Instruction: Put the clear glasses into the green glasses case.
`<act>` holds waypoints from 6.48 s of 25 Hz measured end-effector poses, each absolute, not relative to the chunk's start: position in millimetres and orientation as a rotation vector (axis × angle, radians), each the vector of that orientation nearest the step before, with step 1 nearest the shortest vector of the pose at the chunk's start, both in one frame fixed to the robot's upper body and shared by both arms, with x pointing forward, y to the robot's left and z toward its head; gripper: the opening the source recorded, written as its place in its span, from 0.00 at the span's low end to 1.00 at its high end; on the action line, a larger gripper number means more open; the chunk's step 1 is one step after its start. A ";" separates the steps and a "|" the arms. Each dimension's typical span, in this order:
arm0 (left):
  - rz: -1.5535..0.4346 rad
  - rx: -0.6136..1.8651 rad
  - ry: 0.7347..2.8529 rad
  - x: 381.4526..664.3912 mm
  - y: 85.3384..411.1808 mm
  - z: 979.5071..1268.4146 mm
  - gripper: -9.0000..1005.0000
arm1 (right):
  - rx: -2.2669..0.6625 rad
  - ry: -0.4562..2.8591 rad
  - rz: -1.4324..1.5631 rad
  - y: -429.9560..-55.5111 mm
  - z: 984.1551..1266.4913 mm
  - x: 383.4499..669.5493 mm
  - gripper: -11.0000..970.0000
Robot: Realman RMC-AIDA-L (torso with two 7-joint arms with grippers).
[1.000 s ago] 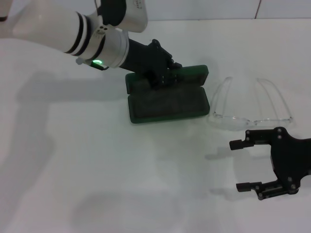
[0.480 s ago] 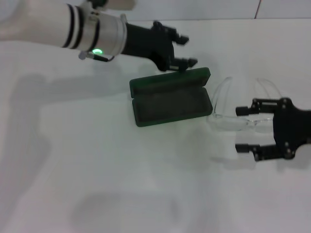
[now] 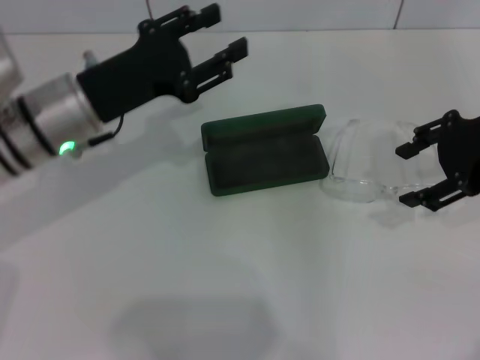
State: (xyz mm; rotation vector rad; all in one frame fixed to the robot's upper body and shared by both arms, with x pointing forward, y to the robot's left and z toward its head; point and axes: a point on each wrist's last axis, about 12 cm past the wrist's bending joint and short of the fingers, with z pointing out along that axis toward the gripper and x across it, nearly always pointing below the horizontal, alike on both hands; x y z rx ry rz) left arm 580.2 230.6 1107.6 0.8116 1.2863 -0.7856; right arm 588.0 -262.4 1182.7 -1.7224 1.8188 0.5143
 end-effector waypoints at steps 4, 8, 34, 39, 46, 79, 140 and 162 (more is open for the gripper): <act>-0.737 0.716 1.269 554.5 243.7 1086.2 0.62 | -1.869 1.949 0.382 -228.9 1182.4 597.1 0.78; -0.726 0.681 1.272 540.2 248.0 1075.5 0.62 | -1.997 1.985 0.241 -200.5 1169.6 598.7 0.76; -0.706 0.647 1.254 525.4 252.3 1067.8 0.62 | -2.060 2.017 0.115 -179.2 1150.8 606.5 0.32; -0.725 0.631 1.253 520.4 251.7 1065.5 0.62 | -2.013 1.962 0.116 -192.0 1162.9 601.7 0.16; -0.885 0.648 1.212 510.5 252.3 1073.4 0.62 | -1.906 1.668 0.295 -215.0 1179.3 577.4 0.13; -1.296 0.900 1.469 537.1 197.5 1081.7 0.62 | -1.664 0.928 0.529 -227.6 1130.3 532.9 0.13; -0.926 0.932 1.316 543.5 171.8 1065.8 0.62 | -1.393 0.790 1.070 -196.4 1128.4 510.7 0.14; -0.804 0.786 1.199 527.7 177.8 1063.2 0.61 | -1.242 1.290 1.193 -202.2 1109.2 528.6 0.14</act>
